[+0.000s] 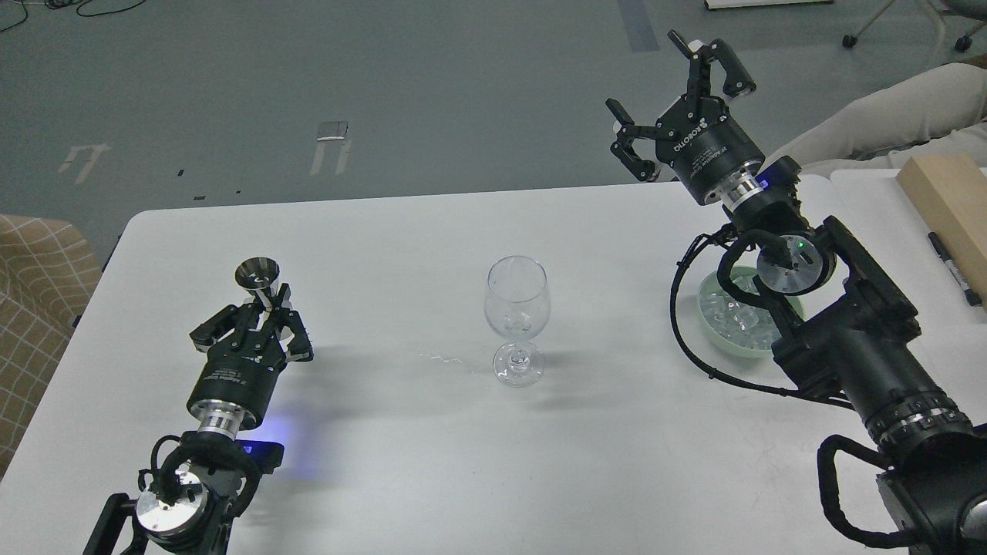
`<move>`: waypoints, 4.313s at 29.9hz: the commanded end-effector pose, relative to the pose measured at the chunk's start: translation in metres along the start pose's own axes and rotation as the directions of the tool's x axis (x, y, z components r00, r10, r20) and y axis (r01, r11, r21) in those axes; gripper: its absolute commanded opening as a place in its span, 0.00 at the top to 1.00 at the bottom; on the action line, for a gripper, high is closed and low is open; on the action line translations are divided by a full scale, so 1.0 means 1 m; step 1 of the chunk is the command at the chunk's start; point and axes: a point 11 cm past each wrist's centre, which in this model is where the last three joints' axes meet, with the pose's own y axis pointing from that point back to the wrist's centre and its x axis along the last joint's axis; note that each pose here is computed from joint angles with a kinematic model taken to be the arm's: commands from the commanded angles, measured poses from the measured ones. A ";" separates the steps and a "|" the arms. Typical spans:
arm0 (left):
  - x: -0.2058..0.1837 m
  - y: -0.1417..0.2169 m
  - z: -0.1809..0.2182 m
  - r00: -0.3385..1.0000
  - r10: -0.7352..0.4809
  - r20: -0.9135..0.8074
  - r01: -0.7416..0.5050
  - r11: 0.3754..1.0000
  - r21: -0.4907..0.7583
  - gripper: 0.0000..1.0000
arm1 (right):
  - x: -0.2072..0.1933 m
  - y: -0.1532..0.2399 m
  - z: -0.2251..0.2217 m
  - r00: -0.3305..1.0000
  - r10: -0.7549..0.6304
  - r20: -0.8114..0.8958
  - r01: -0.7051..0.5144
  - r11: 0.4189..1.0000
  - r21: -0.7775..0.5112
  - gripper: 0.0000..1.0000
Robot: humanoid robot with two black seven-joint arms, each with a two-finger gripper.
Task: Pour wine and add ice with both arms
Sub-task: 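Lift the jigger with the left gripper and move it toward the wine glass, then carry the jigger above the wine glass with the left gripper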
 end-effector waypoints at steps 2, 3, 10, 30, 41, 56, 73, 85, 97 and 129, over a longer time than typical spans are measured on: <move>-0.008 -0.003 -0.001 1.000 -0.023 0.003 0.023 1.000 0.004 0.82 | 0.000 0.000 0.000 1.000 0.000 0.000 0.000 1.000 0.000 0.01; -0.010 -0.003 -0.001 1.000 -0.029 0.005 0.029 1.000 0.005 0.83 | 0.000 0.000 0.000 1.000 0.001 0.000 -0.001 1.000 0.000 0.01; -0.024 -0.003 -0.004 0.998 -0.065 0.014 0.065 0.998 0.013 0.84 | 0.001 0.001 0.001 1.000 0.004 0.001 -0.004 1.000 -0.002 0.01; -0.042 -0.011 -0.038 0.983 -0.123 0.136 0.096 0.978 0.188 0.86 | 0.003 0.002 0.002 1.000 0.008 0.002 -0.008 1.000 -0.004 0.01; -0.057 -0.014 -0.042 0.977 -0.161 0.141 0.130 0.970 0.206 0.86 | 0.003 0.002 0.002 1.000 0.009 0.003 -0.009 1.000 -0.004 0.01; -0.066 -0.015 -0.065 0.971 -0.186 0.152 0.136 0.947 0.291 0.86 | 0.004 0.003 0.003 1.000 0.013 0.003 -0.013 1.000 -0.006 0.01; -0.080 -0.022 -0.076 0.961 -0.223 0.166 0.158 0.930 0.333 0.86 | 0.005 0.003 0.003 1.000 0.015 0.004 -0.014 1.000 -0.007 0.01; -0.087 -0.024 -0.080 0.948 -0.250 0.199 0.161 0.912 0.377 0.86 | 0.005 0.003 0.004 1.000 0.017 0.004 -0.017 1.000 -0.010 0.01; -0.096 -0.028 -0.095 0.938 -0.279 0.207 0.174 0.893 0.416 0.86 | 0.006 0.004 0.005 1.000 0.018 0.004 -0.018 1.000 -0.010 0.01; -0.109 -0.036 -0.120 0.913 -0.323 0.250 0.166 0.853 0.495 0.86 | 0.009 0.008 0.008 1.000 0.028 0.008 -0.028 0.999 -0.015 0.01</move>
